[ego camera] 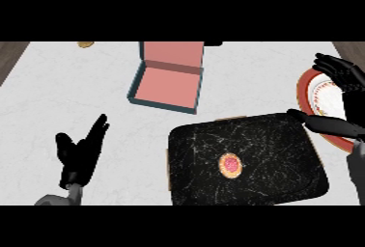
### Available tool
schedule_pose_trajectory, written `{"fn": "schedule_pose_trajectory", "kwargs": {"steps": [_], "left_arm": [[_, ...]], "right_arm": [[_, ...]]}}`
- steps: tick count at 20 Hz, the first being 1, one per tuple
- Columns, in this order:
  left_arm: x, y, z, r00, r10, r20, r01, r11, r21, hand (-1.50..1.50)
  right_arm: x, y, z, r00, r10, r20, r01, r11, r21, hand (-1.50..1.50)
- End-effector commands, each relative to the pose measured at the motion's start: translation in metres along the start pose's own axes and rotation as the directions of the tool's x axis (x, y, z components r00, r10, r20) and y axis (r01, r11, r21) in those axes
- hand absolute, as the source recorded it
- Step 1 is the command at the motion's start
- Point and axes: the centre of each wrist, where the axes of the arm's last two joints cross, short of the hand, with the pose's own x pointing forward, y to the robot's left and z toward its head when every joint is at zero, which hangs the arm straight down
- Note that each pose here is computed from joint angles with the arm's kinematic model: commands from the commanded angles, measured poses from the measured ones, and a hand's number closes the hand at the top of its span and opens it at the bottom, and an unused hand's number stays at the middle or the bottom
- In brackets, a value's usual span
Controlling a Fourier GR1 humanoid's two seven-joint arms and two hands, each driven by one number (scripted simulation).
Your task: Pick the cupcake from the tray and place it in the plate
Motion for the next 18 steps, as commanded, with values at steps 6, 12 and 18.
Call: {"fn": "schedule_pose_trajectory", "kwargs": {"steps": [6, 12, 18], "left_arm": [[-0.006, -0.015, 0.005, 0.999, 0.033, -0.042, -0.034, 0.999, -0.033, 0.00], [-0.013, -0.005, 0.010, 0.998, 0.022, -0.052, -0.024, 0.999, -0.036, 0.00], [0.005, -0.009, 0.005, 0.999, 0.014, -0.047, -0.016, 0.999, -0.044, 0.00]], "right_arm": [[0.035, -0.029, 0.007, 0.945, 0.320, -0.072, -0.280, 0.901, 0.333, -1.50], [0.070, -0.005, 0.014, 0.878, 0.475, -0.056, -0.367, 0.746, 0.556, -1.50], [0.096, 0.059, 0.018, 0.830, 0.554, -0.072, -0.412, 0.694, 0.590, -1.50]]}}
